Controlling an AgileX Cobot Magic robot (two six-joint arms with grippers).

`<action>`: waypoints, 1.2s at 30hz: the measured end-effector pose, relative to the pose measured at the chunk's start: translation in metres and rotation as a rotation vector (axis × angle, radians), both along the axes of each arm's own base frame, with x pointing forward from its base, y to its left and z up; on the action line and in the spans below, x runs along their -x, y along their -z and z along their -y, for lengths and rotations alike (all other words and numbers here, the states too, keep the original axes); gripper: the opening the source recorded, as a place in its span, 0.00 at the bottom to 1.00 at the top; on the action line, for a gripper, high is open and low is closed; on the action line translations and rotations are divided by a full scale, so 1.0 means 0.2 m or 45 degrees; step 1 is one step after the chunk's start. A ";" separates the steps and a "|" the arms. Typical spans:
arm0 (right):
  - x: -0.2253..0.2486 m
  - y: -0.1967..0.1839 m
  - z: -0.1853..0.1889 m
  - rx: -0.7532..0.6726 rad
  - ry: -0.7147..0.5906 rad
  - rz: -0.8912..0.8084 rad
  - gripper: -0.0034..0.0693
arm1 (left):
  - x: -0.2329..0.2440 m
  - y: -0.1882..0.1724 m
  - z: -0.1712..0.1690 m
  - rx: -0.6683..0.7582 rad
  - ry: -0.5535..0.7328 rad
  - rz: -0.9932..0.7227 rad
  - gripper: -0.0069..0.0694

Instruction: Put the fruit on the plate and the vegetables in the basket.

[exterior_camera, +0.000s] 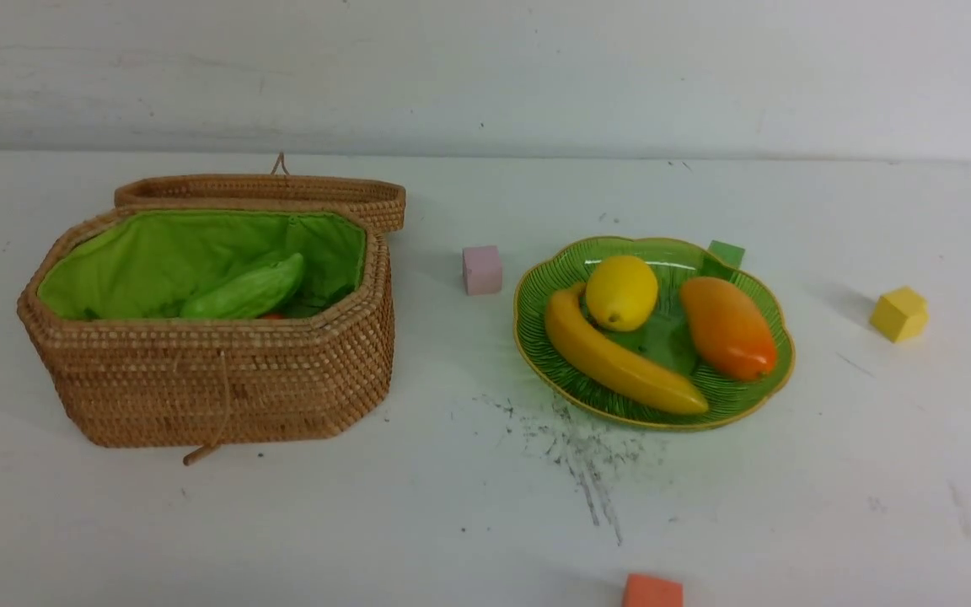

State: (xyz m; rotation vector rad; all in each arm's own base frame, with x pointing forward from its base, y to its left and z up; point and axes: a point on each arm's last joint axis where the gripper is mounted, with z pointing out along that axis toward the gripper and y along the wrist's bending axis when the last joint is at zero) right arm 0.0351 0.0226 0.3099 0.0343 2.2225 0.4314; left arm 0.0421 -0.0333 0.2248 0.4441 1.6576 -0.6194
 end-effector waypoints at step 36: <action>-0.08 0.68 0.07 0.217 0.186 0.449 0.04 | 0.00 0.02 0.00 -0.030 -0.002 -0.034 0.16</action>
